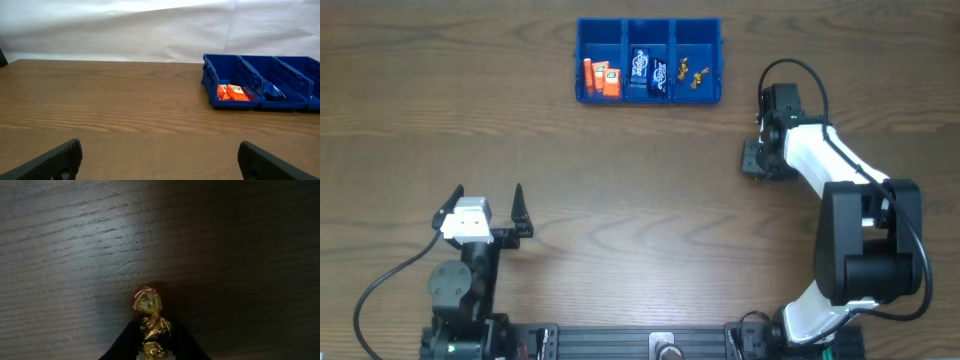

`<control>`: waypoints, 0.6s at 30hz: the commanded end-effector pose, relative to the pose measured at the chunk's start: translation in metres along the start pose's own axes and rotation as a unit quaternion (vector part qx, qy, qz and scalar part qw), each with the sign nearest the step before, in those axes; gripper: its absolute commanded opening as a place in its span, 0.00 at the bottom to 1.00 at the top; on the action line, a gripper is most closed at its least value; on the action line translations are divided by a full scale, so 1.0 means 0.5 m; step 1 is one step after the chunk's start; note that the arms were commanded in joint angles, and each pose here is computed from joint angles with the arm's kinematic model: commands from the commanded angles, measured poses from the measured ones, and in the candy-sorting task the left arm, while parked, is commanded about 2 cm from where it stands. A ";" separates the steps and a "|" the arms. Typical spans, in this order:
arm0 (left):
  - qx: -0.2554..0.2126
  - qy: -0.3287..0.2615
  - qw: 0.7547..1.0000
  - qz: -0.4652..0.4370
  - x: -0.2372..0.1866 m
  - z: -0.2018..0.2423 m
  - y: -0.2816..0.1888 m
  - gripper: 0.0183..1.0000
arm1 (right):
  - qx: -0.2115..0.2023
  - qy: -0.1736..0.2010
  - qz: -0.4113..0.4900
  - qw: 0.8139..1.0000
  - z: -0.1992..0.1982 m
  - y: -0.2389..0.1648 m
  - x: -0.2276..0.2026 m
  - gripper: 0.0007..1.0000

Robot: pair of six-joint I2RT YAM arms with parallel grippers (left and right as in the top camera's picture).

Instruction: Sort Candies Into Trays

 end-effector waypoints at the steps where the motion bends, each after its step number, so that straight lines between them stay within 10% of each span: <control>1: 0.008 0.006 1.000 0.025 -0.027 0.005 0.002 1.00 | 0.008 0.018 -0.004 1.000 0.004 -0.004 0.005 0.11; 9: 0.008 0.006 1.000 0.025 -0.027 0.005 0.002 1.00 | 0.063 -0.049 -0.169 0.982 0.121 -0.229 0.085 0.11; 18: 0.008 0.006 1.000 0.025 -0.027 0.005 0.002 1.00 | 0.032 -0.056 -0.313 0.947 0.209 -0.410 0.260 0.13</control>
Point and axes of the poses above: each gripper's point midway between its finger pads, its own y axis out along the fingers, its own z axis along the line the jaws close on, x = y × z, the point moved 8 cm from there along -y, back along the fingers, and after that the axes turned 4 degrees about -y, right-handed, at the moved point
